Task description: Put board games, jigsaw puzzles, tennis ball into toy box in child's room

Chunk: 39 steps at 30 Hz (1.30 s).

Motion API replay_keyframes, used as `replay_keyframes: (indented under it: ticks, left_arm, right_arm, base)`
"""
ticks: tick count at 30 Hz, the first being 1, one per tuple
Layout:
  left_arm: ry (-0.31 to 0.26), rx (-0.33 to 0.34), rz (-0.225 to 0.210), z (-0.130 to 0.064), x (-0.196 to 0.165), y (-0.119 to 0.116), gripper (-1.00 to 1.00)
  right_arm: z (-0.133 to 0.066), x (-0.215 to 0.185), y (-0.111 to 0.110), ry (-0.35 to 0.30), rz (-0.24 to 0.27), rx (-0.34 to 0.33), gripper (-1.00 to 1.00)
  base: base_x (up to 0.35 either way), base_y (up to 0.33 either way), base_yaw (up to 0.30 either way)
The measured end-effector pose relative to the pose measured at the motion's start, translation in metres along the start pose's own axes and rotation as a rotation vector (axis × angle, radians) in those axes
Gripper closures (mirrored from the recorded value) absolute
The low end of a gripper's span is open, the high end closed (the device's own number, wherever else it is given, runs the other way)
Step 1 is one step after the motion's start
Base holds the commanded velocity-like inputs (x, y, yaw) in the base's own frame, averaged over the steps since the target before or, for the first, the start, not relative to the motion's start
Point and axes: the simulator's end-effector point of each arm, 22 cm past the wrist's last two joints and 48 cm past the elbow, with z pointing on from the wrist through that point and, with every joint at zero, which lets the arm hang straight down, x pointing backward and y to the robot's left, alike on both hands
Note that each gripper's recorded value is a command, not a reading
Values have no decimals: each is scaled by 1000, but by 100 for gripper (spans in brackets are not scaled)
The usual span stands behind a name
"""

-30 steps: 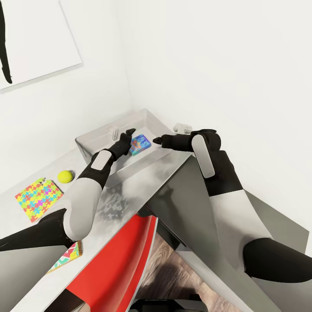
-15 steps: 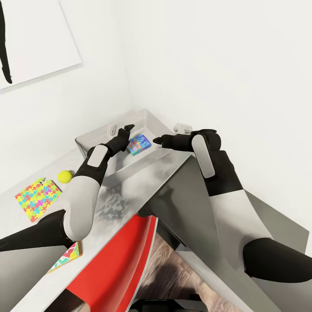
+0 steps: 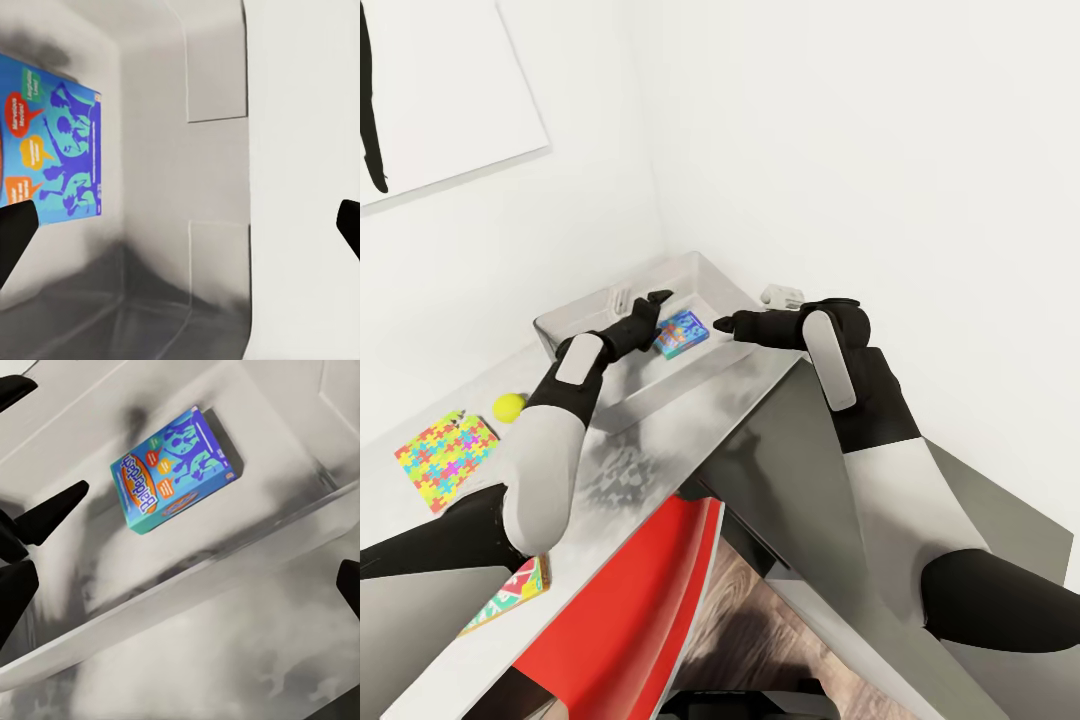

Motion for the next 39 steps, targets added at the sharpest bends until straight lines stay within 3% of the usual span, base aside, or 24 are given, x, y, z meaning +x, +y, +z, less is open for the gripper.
replay_keyframes:
  ticks: [7,13,29,39]
  left_arm:
    - [64,-10,1,-8,-3,7,-100]
    - [98,9,22,-17,-12,-3,-100]
    - [205,-44,117,-52,-34,-17,-100]
    - [224,-54,138,-62,-41,-16,-100]
  right_arm:
    - [0,0,0,1,1,0,-100]
    - [0,0,0,0,1,1,-100]
    - [0,0,-1,1,1,3,-100]
    - [0,0,-1,1,2,2,-100]
  base:
    - [0,0,0]
    - [0,0,0]
    - [0,0,0]
    - [0,0,0]
